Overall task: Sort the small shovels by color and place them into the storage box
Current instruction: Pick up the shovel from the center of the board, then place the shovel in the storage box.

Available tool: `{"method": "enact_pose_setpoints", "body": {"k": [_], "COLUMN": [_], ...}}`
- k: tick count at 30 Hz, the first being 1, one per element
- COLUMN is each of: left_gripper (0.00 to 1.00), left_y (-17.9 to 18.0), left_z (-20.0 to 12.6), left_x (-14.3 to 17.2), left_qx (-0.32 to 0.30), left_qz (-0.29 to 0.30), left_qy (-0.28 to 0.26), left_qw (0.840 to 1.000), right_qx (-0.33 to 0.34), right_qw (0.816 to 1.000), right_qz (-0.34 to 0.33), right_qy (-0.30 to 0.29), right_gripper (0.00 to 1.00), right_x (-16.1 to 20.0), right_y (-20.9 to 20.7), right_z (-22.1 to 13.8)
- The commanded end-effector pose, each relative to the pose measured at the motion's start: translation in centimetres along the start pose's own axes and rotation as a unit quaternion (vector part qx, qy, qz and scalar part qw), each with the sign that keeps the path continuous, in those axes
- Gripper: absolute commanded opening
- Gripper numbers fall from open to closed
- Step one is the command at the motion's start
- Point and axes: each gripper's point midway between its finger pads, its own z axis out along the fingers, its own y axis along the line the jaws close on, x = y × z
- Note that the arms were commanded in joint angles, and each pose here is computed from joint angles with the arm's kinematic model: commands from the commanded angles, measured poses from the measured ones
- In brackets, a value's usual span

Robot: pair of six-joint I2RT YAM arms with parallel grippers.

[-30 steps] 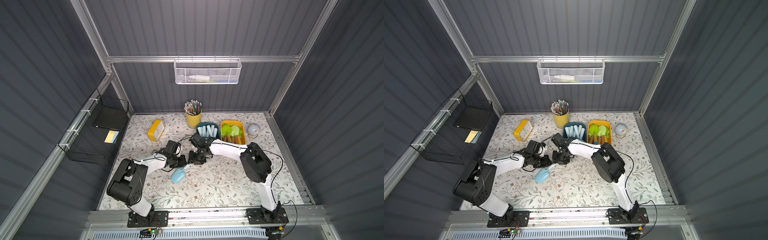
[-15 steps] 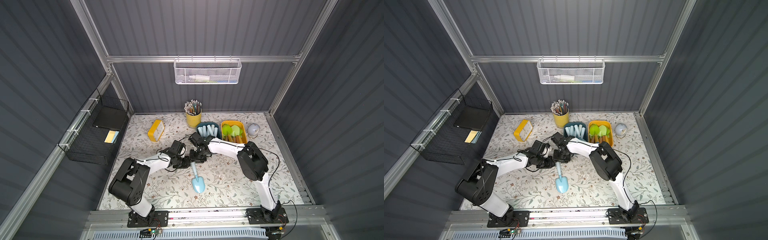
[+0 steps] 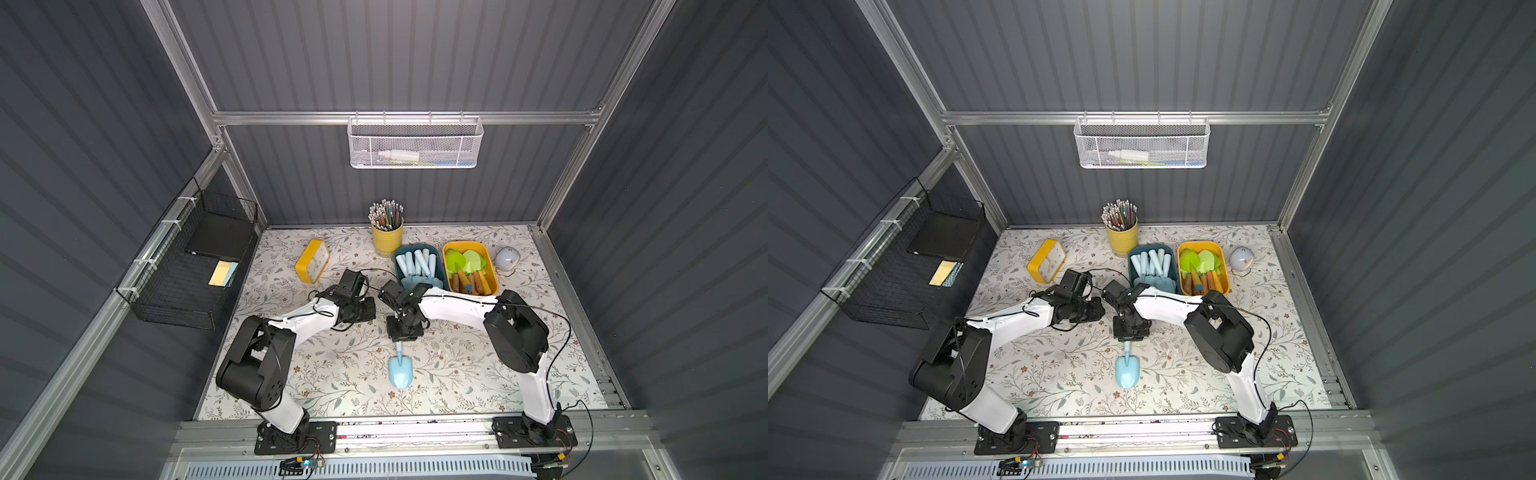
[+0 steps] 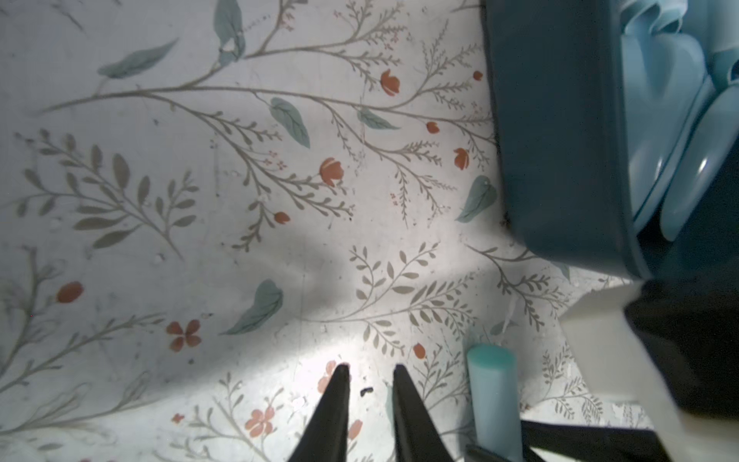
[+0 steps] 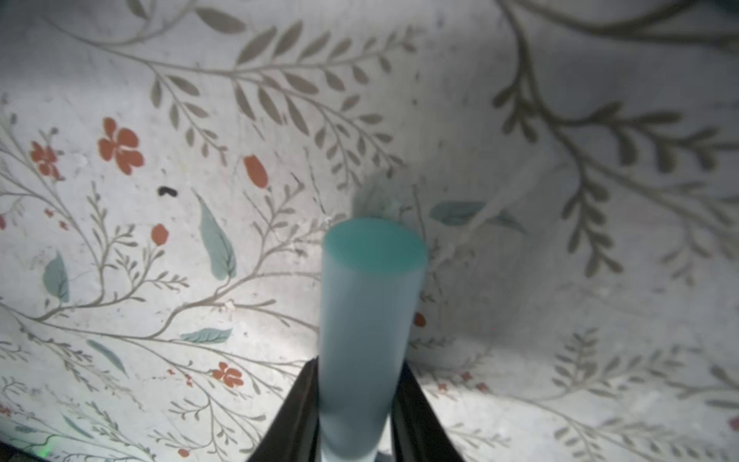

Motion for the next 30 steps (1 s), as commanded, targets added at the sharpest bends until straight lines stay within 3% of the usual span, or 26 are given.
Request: {"method": "enact_pose_setpoints", "body": {"k": [1,3,9,18,23,30], "left_gripper": [0.24,0.25,0.30,0.32,0.32,0.33], "left_y": [-0.6,-0.8,-1.4,-2.2,-2.4,-2.5], "left_z": [-1.1,-1.2,-1.5,-1.7,-1.8,-1.7], "left_x": [-2.0,-2.4,-3.8,-5.6,-6.5,-7.3], "left_qx": [0.003,0.005,0.011,0.018,0.018,0.015], "left_qz": [-0.011,-0.012,-0.015,-0.028,-0.039,-0.049], "left_qy": [-0.027,-0.033,-0.047,-0.068,-0.079,-0.087], "left_qw": [1.000,0.999,0.999,0.997,0.996,0.995], "right_qx": [0.067,0.043,-0.023,0.029,0.059,0.048], "right_qw": [0.996,0.998,0.996,0.985,0.978,0.974], "right_qz": [-0.012,-0.029,-0.079,-0.040,-0.017,-0.001], "right_qy": [0.055,0.040,-0.044,-0.168,-0.202,-0.223], "right_gripper": [0.08,0.01,0.02,0.02,0.02,0.02], "right_x": [3.4,2.6,-2.4,-14.3,-18.7,-22.0], "right_y": [-3.1,-1.8,1.3,-5.3,-9.1,-10.9], "right_z": [2.5,1.6,-5.6,-15.4,-16.8,-15.0]}}
